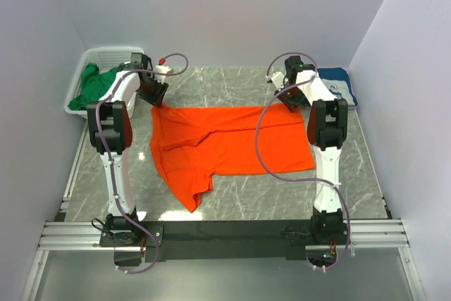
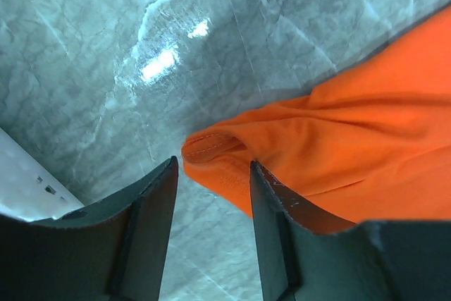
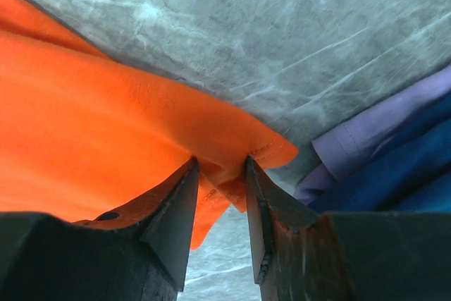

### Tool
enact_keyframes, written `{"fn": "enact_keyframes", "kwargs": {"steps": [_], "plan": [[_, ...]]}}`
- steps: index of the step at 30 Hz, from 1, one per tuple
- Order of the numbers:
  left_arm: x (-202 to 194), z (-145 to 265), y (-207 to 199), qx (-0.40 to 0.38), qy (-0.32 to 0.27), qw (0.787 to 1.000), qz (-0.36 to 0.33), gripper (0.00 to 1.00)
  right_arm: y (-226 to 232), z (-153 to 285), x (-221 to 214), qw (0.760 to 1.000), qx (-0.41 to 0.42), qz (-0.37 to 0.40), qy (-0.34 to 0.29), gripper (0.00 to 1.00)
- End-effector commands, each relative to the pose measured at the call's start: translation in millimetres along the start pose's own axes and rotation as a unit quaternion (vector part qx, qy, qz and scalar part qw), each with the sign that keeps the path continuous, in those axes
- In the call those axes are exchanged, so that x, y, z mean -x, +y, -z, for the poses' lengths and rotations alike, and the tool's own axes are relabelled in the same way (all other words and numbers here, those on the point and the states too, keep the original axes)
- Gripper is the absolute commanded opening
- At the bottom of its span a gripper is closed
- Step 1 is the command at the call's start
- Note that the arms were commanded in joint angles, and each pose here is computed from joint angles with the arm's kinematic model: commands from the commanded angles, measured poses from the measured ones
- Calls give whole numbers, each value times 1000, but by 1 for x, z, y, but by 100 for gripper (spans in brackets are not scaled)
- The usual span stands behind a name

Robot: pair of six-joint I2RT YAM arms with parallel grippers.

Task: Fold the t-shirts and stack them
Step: Fold the tshirt

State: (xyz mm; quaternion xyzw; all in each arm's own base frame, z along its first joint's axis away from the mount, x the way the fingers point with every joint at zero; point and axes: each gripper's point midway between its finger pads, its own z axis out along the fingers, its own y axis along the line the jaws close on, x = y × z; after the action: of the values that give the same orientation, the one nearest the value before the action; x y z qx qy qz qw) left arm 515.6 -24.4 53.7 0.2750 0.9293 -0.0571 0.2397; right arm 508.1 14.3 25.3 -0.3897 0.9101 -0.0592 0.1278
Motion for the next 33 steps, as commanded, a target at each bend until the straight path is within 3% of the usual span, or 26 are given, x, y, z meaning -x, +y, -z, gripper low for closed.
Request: {"fn": "enact_keyframes", "kwargs": {"steps": [1, 15, 22, 25, 26, 30, 33], "plan": [[7, 8, 16, -3, -21, 999, -38, 51, -1, -2, -1, 1000, -8, -5, 12, 40], [-13, -2, 11, -54, -22, 996, -64, 51, 0, -3, -10, 1000, -9, -2, 28, 39], [-5, -21, 30, -7, -35, 998, -59, 44, 2, -5, -18, 999, -9, -1, 45, 39], [-6, -24, 34, 10, -25, 998, -65, 34, 3, -7, -24, 998, -10, 0, 58, 39], [-8, -24, 34, 9, -22, 997, -67, 25, 4, -8, -26, 998, -9, -1, 62, 39], [-15, -26, 42, 34, -8, 997, -63, 4, 5, -7, -35, 997, -9, -6, 73, 39], [-16, -25, 58, 78, -7, 996, -48, 1, 7, -6, -42, 997, -6, -12, 79, 39]]}}
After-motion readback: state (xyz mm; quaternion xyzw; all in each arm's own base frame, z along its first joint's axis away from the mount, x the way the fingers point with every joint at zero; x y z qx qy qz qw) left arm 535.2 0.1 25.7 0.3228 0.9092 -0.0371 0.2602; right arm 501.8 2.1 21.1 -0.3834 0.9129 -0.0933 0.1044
